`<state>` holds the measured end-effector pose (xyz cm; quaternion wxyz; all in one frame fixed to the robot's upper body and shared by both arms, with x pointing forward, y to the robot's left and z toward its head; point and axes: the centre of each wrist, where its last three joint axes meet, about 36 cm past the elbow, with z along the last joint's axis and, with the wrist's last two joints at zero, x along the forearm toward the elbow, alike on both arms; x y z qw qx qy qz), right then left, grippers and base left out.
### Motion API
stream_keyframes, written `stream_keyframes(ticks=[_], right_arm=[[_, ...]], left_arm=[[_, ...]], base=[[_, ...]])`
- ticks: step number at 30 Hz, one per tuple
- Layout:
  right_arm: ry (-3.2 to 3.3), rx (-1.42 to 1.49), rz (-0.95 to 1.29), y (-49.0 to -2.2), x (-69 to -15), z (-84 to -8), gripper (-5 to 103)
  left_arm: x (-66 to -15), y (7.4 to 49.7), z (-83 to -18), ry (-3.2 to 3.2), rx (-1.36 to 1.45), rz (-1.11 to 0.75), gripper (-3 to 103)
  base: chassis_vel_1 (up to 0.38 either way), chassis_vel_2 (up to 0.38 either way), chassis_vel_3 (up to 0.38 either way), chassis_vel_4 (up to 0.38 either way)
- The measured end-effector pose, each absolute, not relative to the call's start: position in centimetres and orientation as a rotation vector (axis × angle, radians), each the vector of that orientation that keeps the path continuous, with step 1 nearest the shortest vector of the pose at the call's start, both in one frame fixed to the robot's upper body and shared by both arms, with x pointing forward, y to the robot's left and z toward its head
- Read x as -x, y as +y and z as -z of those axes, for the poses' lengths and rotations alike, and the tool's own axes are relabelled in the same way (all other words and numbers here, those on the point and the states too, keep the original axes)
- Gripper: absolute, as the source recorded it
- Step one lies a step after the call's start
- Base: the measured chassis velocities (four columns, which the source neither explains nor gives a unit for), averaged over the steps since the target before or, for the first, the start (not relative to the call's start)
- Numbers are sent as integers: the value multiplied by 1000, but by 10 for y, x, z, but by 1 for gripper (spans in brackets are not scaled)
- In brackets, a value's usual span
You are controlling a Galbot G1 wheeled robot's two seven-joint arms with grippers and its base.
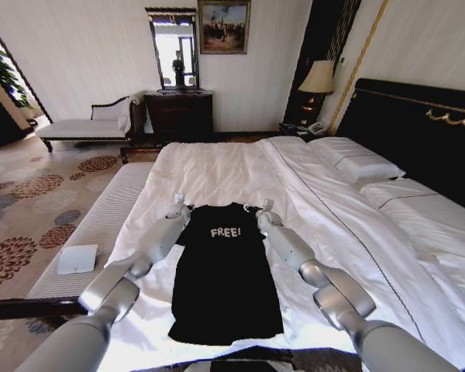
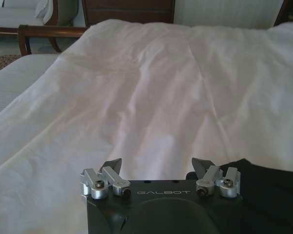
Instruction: Fold the clothes on the bed.
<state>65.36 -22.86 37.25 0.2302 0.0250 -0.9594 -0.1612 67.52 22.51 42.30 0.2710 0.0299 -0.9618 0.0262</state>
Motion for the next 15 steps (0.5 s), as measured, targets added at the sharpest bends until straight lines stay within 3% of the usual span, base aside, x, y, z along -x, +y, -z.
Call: stream_keyframes(ticks=[1,4,8,9,10,15], right_arm=[[-2641,-65,447,-237,-646,-373,81],[-2665,-60,462,-272,-611,-384,96],[-2687,-63,483,-287,-590,-395,99],[-2696,-85,496,-302,-537,-398,100],[-2681,-95,502,-303,-518,-393,100],[-2656,-129,541,-295,-458,-387,100]], left_arm=[[-667,228,-425,-2603,-73,-88,83],[-621,251,-416,-2633,-51,-119,97],[-579,260,-410,-2650,-16,-145,100],[-515,276,-402,-2684,8,-149,100],[-493,281,-396,-2680,13,-146,100],[-434,287,-387,-2694,18,-192,100]], base=[[0,0,0,0],[0,0,0,0],[0,0,0,0],[0,0,0,0],[0,0,0,0],[0,0,0,0]])
